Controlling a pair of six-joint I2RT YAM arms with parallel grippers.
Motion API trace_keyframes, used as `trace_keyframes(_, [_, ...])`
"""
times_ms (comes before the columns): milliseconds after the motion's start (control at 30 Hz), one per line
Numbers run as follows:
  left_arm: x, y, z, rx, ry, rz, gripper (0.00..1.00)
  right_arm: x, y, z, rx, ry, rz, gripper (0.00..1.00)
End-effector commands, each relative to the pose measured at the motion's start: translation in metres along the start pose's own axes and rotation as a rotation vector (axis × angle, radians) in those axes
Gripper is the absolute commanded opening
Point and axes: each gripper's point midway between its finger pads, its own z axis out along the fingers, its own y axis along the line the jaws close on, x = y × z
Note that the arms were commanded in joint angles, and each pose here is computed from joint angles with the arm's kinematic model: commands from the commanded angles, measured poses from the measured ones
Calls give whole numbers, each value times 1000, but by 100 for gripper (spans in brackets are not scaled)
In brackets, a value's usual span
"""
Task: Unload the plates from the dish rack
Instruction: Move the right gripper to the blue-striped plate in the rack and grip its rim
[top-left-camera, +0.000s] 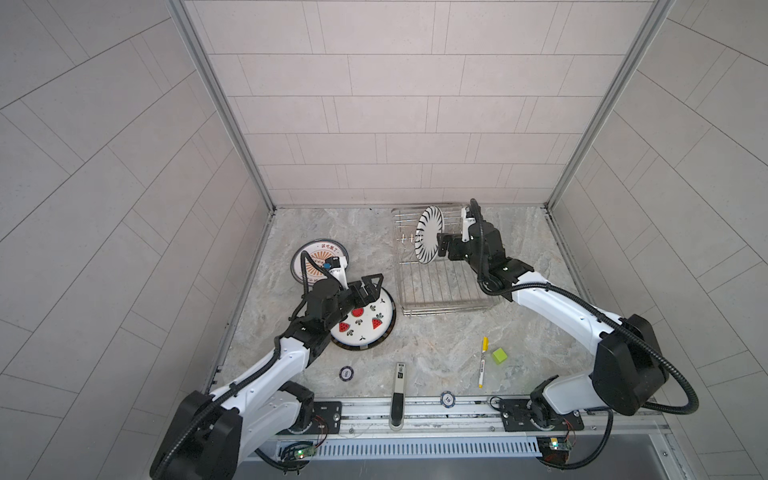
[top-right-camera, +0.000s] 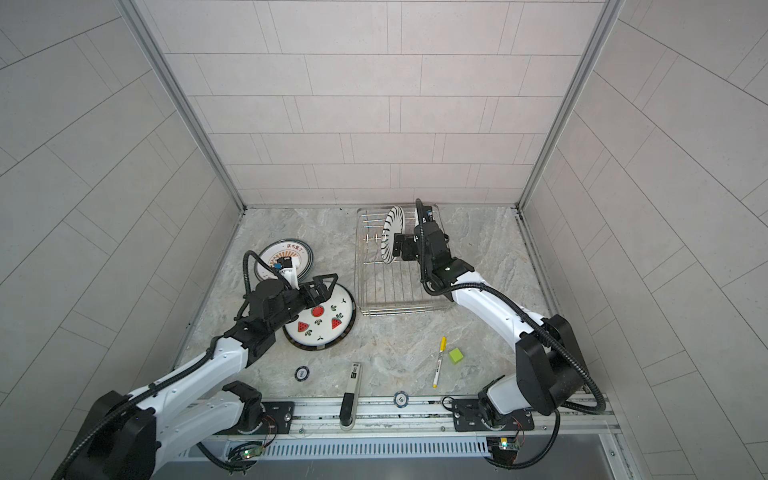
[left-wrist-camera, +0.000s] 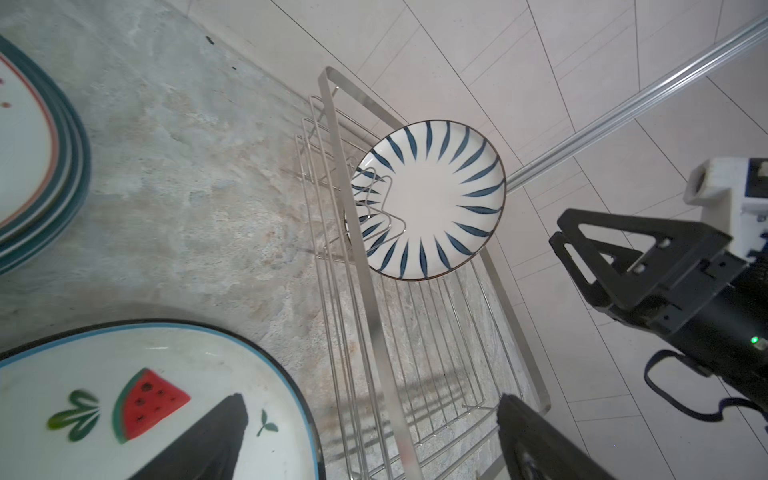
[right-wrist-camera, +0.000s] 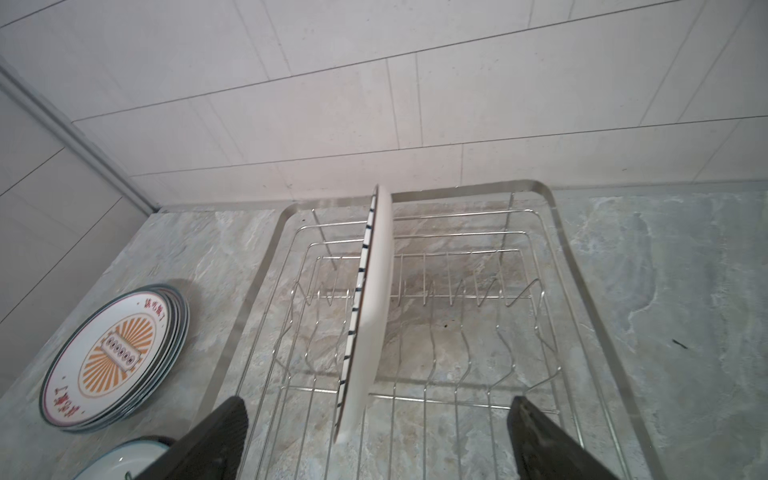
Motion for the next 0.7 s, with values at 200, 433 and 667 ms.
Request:
trace_keyframes(200, [-17, -46, 33, 162, -34, 25, 100, -8, -13, 38, 142, 119, -47, 84])
trace_keyframes(433, [-6, -40, 52, 106, 8, 38, 100, 0, -13, 68, 256, 190, -129, 69])
trace_keyframes(667, [3, -39, 60, 105, 40, 33, 100, 5, -6, 85, 319, 216, -177, 53])
